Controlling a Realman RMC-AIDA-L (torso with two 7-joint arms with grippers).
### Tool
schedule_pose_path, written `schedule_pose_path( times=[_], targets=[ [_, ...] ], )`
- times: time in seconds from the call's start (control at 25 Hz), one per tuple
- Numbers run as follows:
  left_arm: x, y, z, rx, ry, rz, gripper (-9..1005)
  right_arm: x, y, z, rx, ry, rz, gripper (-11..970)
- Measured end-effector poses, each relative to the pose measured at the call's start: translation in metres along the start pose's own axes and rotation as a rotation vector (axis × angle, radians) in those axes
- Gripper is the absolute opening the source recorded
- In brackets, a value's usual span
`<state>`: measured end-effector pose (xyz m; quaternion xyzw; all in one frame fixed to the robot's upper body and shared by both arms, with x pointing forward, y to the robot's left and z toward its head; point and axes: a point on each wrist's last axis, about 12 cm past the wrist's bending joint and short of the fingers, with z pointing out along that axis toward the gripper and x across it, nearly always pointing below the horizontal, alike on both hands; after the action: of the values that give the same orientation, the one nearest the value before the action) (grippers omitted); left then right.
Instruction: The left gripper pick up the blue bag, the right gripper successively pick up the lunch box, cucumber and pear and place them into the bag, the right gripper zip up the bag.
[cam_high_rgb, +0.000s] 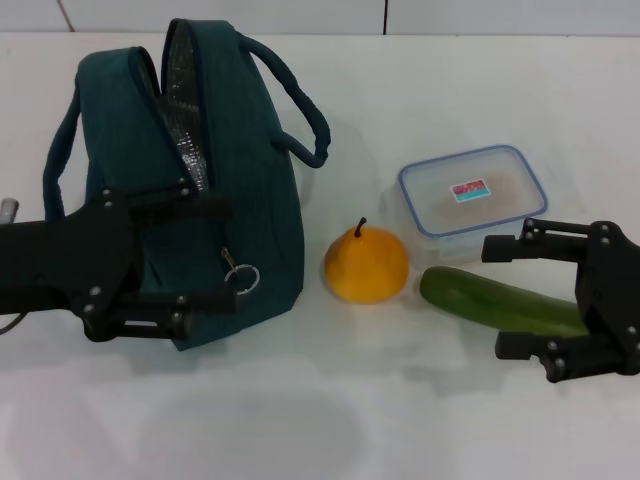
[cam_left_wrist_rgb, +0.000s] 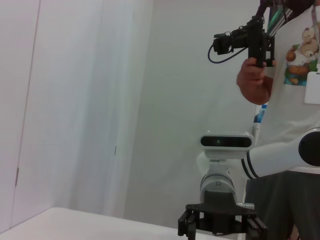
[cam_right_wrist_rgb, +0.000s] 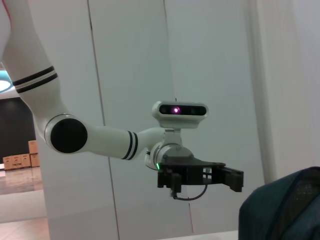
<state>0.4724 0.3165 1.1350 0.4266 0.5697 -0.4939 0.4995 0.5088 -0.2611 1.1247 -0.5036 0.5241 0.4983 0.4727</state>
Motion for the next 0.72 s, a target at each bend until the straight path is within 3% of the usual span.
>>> schedule_pose_path(
  times=[0.48,0.72],
  targets=[
    [-0.001,-0.002,-0.006,-0.026,-0.021,0.003,852,0.0,-0.004,0.0,0.026,0.001,-0.004,815],
    [-0.013,0.004,-0.037,-0.229,-0.136,-0.059,848,0.0,-0.007,0.001,0.048,-0.011,-0.004,815]
  ],
)
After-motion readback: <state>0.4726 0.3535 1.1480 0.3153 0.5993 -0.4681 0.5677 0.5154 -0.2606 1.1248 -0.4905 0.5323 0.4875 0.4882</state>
